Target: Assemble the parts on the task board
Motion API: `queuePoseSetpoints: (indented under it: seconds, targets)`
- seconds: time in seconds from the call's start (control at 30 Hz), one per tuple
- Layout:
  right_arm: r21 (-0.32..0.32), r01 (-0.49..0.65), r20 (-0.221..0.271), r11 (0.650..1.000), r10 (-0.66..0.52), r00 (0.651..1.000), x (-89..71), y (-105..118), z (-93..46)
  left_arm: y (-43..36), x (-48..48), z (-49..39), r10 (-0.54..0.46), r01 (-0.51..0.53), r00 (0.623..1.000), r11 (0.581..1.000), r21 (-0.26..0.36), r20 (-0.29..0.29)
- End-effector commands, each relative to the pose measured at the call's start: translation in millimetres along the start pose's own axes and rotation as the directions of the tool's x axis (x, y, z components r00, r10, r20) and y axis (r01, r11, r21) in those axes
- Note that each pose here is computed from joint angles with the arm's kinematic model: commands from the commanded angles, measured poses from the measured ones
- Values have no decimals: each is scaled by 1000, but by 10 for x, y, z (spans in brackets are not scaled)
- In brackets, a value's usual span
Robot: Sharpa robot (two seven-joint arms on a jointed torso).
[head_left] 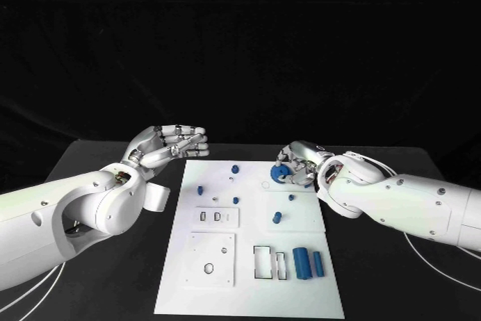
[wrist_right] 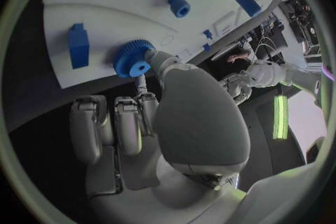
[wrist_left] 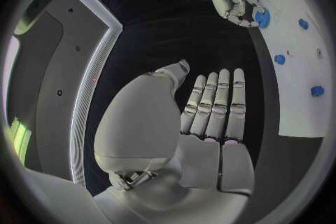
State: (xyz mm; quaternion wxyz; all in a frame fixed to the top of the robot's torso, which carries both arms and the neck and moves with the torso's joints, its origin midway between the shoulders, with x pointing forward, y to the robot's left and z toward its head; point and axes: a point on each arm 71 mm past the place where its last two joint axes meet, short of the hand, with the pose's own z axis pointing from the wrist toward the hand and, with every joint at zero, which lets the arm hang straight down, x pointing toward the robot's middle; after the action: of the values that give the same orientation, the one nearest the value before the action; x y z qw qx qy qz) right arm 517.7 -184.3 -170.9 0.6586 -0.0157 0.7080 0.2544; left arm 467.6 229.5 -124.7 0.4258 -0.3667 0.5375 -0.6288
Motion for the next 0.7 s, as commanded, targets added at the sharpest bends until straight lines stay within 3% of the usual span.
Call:
queuePoseSetpoints:
  seconds: [0.03,0.3,0.7]
  targets:
    - [-80,88,105,993,-79,991,-80,145,-14,-9,20,6,-10,10,1000,1000,5,-16]
    - [-152,158,154,976,-134,979,-110,447,-24,-7,36,12,-11,11,1000,1000,4,-19]
    - [-262,214,159,941,-177,971,85,953,63,-7,57,16,-14,14,1000,1000,3,-24]
